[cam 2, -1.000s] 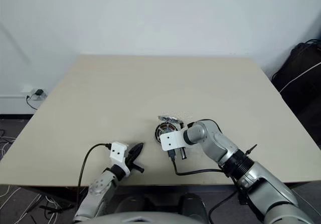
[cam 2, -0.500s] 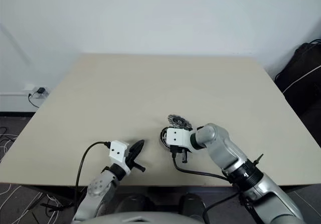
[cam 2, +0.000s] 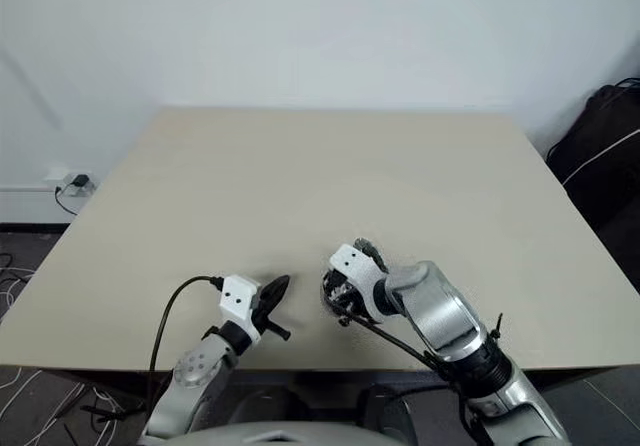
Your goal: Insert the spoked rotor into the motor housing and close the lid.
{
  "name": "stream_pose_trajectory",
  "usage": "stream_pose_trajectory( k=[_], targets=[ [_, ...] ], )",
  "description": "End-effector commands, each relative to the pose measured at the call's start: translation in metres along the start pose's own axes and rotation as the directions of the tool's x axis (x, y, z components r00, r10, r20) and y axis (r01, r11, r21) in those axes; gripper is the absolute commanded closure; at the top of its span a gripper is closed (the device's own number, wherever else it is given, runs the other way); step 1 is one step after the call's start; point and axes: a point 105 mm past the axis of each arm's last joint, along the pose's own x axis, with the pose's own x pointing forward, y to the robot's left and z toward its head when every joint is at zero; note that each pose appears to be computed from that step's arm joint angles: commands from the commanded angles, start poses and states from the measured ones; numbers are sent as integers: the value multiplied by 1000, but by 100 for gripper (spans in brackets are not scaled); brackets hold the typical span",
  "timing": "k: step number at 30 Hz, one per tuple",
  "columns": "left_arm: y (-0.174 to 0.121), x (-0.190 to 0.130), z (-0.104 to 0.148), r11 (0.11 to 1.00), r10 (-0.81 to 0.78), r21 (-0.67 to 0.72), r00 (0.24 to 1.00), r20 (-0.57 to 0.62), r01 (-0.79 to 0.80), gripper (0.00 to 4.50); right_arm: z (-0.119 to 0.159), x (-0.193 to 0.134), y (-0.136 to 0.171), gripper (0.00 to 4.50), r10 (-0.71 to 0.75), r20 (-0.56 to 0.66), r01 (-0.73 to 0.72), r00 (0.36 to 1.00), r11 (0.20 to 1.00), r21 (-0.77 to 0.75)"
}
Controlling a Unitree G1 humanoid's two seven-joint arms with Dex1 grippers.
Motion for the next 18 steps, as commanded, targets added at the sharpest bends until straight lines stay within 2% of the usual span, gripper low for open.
stream_pose_trajectory(
  k=[1, 4, 9, 16, 18],
  targets=[
    [-4, 0, 16, 1000, -15, 12, 998, 55, 15, 450, 19, -5, 1, 439, -31, 49, 28, 998, 998, 58],
    [-3, -2, 11, 1000, -6, 3, 999, 43, 6, 450, 28, 3, -5, 439, -89, 69, 78, 994, 986, 149],
    [-4, -4, 7, 1000, 1, -6, 999, 36, 0, 450, 41, 15, -10, 439, -162, 79, 142, 984, 967, 213],
    [-4, -5, 7, 1000, 7, -13, 999, 36, -6, 450, 56, 29, -12, 439, -209, 106, 164, 972, 929, 332],
    [-3, -6, 7, 1000, 10, -13, 999, 36, -9, 450, 60, 33, -10, 366, -204, 122, 150, 971, 923, 355]
  ],
)
